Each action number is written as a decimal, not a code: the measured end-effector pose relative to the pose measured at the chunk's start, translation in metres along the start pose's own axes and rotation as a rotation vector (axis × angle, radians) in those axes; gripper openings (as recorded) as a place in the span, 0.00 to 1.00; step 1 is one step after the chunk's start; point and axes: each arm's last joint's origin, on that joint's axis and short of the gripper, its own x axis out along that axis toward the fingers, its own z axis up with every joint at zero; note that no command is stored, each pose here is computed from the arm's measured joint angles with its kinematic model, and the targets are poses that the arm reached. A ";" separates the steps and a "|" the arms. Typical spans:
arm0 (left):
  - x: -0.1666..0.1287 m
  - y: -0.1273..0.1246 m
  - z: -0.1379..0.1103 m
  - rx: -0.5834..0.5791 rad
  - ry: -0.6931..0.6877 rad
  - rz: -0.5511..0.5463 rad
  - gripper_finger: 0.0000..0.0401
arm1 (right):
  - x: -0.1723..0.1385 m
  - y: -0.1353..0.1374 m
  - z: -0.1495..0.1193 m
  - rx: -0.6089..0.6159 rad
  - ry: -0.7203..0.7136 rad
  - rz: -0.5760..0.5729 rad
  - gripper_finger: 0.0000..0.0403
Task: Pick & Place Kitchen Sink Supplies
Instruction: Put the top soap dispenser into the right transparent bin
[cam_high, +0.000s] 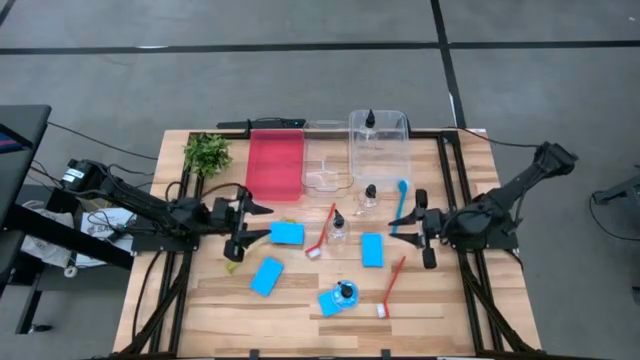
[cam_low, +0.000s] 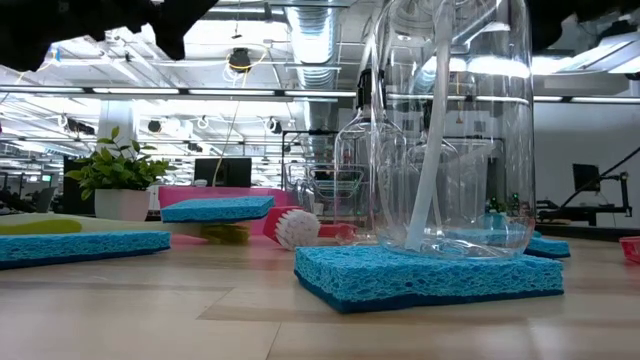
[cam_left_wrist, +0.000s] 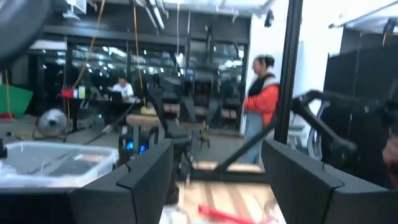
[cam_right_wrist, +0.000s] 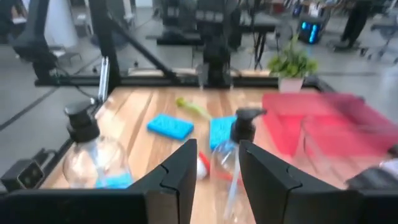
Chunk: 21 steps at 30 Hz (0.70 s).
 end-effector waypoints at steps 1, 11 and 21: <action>0.000 0.000 0.000 -0.001 -0.003 -0.002 0.62 | 0.002 0.001 -0.002 0.002 0.019 -0.008 0.28; 0.009 -0.015 -0.023 -0.130 0.116 -0.122 0.62 | 0.036 0.014 -0.027 0.048 0.163 -0.081 0.53; 0.020 -0.010 -0.036 -0.019 0.168 0.036 0.62 | 0.049 0.005 -0.027 -0.028 0.249 -0.263 0.61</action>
